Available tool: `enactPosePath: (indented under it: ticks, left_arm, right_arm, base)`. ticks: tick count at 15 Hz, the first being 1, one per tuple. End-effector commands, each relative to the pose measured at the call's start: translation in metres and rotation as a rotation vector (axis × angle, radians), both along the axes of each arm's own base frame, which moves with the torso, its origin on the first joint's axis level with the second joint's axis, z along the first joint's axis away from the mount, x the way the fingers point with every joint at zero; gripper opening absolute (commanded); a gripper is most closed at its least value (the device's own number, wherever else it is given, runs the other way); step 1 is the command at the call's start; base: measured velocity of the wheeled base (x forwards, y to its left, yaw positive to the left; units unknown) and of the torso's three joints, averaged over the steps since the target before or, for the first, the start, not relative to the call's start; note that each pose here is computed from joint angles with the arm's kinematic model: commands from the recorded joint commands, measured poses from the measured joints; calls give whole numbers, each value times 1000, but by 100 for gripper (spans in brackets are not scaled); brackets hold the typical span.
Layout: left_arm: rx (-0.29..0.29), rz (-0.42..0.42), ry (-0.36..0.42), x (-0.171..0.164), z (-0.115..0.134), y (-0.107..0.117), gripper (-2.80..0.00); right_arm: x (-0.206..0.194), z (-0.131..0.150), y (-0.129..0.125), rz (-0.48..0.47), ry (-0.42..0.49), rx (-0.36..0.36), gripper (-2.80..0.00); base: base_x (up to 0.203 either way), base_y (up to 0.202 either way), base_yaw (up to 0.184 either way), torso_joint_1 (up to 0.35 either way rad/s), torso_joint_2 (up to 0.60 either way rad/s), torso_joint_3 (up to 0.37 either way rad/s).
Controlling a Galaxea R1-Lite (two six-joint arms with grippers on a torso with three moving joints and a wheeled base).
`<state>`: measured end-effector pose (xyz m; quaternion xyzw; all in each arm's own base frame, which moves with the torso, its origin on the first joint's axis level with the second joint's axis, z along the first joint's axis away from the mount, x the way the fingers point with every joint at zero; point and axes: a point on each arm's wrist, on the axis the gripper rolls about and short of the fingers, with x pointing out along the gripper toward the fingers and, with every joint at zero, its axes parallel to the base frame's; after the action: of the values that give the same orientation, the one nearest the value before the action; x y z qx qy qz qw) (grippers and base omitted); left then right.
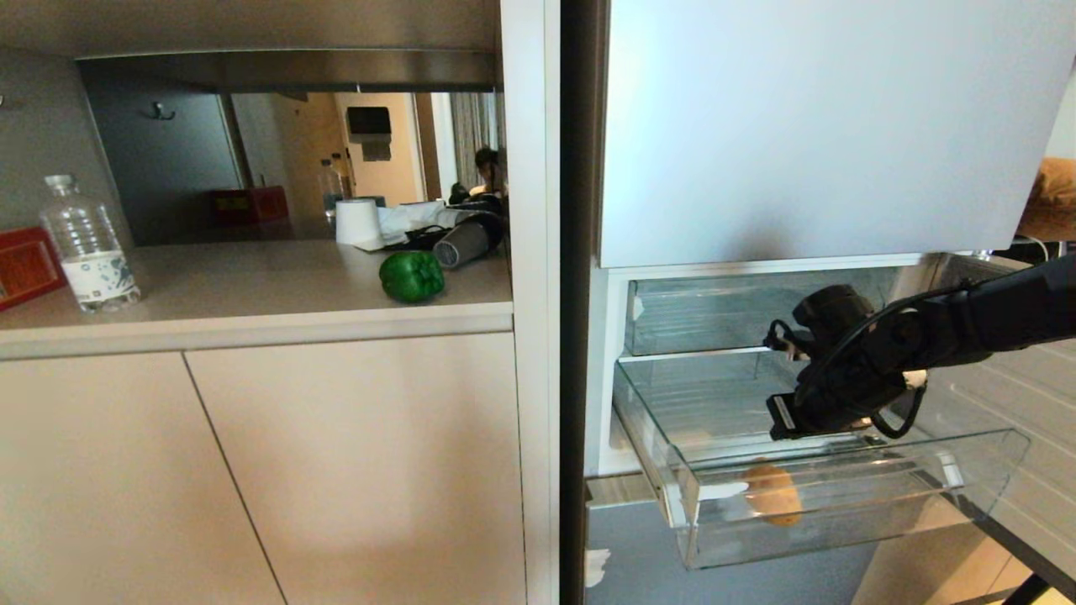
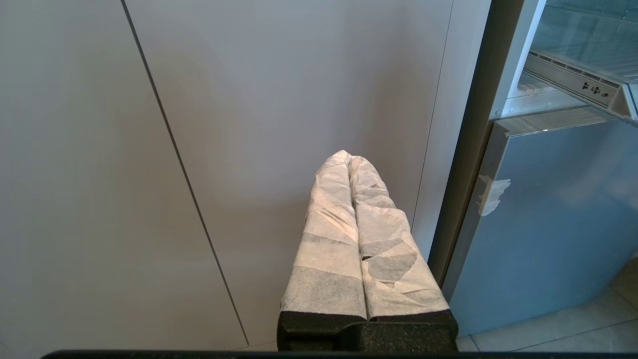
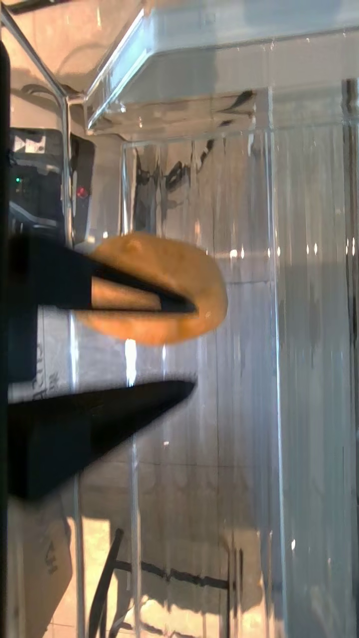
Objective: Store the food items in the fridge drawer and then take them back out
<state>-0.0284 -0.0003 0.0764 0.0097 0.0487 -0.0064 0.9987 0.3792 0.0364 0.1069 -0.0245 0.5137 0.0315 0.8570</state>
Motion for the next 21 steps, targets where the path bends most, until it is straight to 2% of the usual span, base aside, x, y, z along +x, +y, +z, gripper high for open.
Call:
enactPosePath:
  ticks: [1,7,14,21]
  left_arm:
    - [0,0,-1,0,0,0,-280]
    - [0,0,1,0,0,0,-280]
    - [0,0,-1,0,0,0,-280]
    - [0,0,-1,0,0,0,-280]
  right_arm:
    - [1,-3,5,14,7,-2,0]
    - [6,-24,13,35,64,2,0]
    - [3,-24,13,40,73,12,0]
    - [-10,-39,12,56,143,42,0]
  base:
    - [0,0,0,0,0,0]
    - [0,0,0,0,0,0]
    - [0,0,0,0,0,0]
    - [0,0,0,0,0,0]
